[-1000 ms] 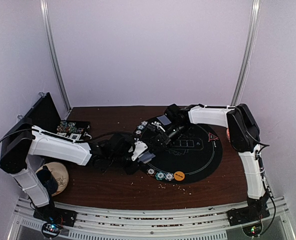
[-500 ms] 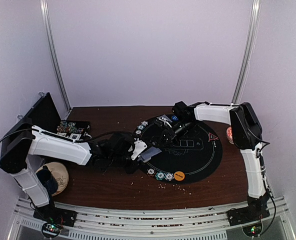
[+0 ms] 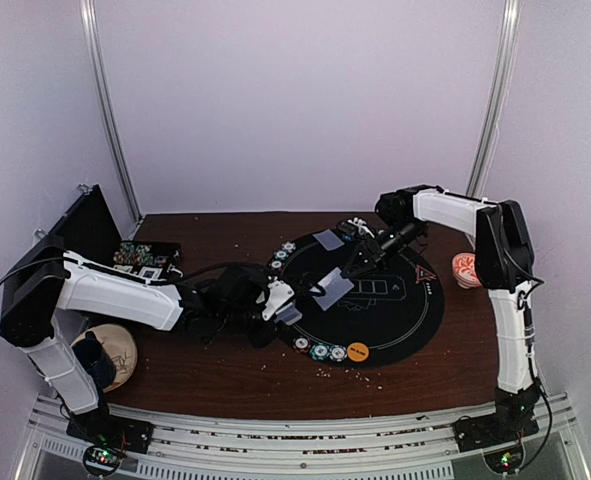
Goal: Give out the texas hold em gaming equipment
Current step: Pick up the poker card from the face-down deck piles, then distribute the poker card in the big blind area.
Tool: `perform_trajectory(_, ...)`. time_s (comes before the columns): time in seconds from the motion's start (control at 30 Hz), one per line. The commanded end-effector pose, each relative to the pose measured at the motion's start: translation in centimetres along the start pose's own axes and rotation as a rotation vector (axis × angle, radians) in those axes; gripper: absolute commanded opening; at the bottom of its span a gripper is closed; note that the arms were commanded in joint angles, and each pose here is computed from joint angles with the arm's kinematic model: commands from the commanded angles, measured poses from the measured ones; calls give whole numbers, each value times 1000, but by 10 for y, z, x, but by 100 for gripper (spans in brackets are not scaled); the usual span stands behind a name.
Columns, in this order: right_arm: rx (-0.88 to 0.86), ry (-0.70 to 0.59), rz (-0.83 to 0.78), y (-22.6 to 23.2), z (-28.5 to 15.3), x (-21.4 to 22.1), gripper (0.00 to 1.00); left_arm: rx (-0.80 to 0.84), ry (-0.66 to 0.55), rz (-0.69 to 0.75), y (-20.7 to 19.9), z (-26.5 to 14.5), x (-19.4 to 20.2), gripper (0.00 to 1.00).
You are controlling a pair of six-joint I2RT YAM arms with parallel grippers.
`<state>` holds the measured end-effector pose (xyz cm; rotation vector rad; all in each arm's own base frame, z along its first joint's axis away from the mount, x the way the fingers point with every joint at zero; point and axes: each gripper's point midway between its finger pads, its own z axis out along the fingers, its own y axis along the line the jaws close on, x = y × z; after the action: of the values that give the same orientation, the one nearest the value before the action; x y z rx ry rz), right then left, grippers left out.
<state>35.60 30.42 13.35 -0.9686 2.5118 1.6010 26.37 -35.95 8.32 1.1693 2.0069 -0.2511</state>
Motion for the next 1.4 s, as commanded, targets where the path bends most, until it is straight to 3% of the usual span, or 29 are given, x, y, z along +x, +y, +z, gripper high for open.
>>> perform_trajectory(0.0, 13, 19, -23, 0, -31, 19, 0, -8, -54, 0, 3, -1, -17, 13)
perform_trajectory(0.37, 185, 41, -79, -29, -81, 64, 0, -8, -53, 4, 3, -2, -17, 13)
perform_trajectory(0.9, 231, 227, -95, -34, -72, 149, 0, 2, -38, 9, 0, 3, -14, 13)
perform_trajectory(1.37, 269, 335, -88, -73, -65, 149, 0, 3, -28, 10, 0, 7, -11, 13)
